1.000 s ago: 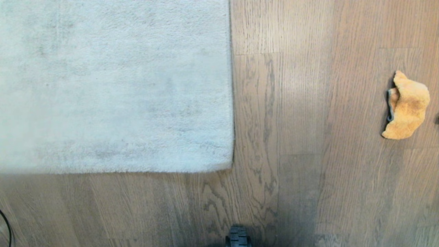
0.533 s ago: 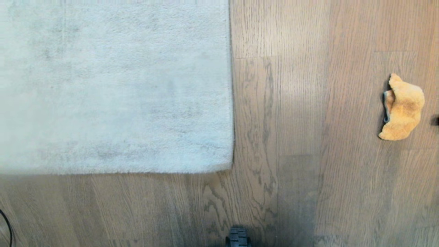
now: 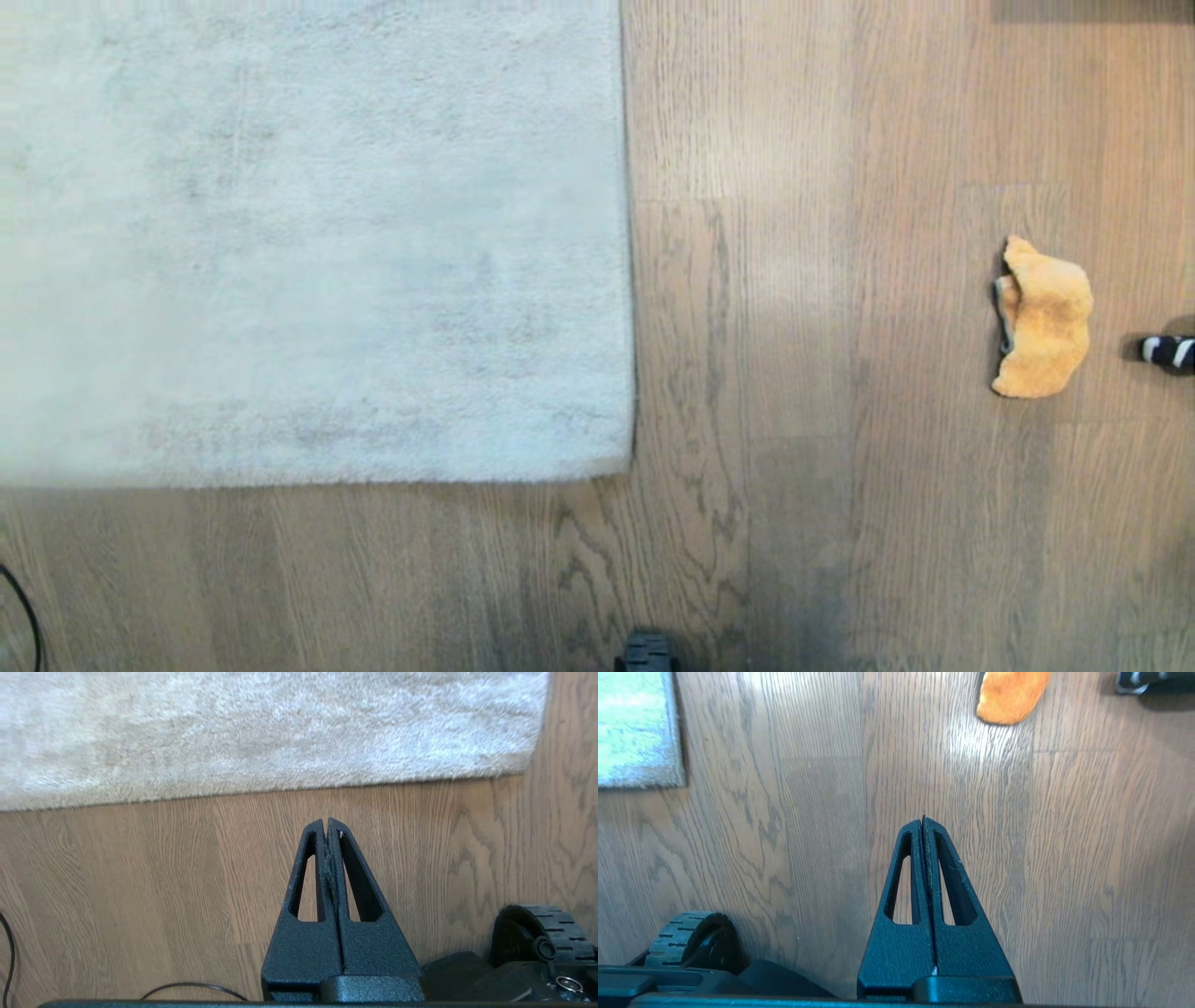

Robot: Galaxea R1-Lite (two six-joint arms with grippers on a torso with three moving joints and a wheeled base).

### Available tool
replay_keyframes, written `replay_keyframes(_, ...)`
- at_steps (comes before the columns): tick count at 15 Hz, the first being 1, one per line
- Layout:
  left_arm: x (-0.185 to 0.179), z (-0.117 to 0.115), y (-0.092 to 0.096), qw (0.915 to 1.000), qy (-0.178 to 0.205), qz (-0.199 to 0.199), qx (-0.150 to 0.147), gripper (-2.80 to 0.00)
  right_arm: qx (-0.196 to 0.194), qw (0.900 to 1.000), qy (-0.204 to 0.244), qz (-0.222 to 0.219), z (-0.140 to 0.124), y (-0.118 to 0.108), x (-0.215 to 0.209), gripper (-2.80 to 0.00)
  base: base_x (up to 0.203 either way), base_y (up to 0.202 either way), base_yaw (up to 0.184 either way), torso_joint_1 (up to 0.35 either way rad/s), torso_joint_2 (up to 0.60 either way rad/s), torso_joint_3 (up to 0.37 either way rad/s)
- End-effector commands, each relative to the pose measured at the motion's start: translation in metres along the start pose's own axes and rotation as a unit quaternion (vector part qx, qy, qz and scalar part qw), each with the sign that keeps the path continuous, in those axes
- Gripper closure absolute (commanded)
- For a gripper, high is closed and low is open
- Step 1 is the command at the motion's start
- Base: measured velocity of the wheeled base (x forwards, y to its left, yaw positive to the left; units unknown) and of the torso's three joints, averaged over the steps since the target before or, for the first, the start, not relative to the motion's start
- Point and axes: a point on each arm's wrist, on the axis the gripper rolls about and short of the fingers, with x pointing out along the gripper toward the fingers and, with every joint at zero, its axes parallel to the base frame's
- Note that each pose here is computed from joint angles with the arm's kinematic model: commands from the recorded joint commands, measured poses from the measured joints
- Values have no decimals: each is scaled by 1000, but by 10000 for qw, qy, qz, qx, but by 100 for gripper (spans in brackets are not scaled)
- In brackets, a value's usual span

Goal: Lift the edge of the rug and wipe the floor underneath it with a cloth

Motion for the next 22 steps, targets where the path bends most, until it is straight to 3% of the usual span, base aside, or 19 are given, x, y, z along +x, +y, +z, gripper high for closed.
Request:
replay_keyframes(1,0,0,0,10000,1,2,1,0,-4,10000,1,3,0,0,0,0,0,0,0,-2,7,203)
replay_keyframes(22,0,0,0,10000,1,2,1,0,-4,10000,1,3,0,0,0,0,0,0,0,2,2,203)
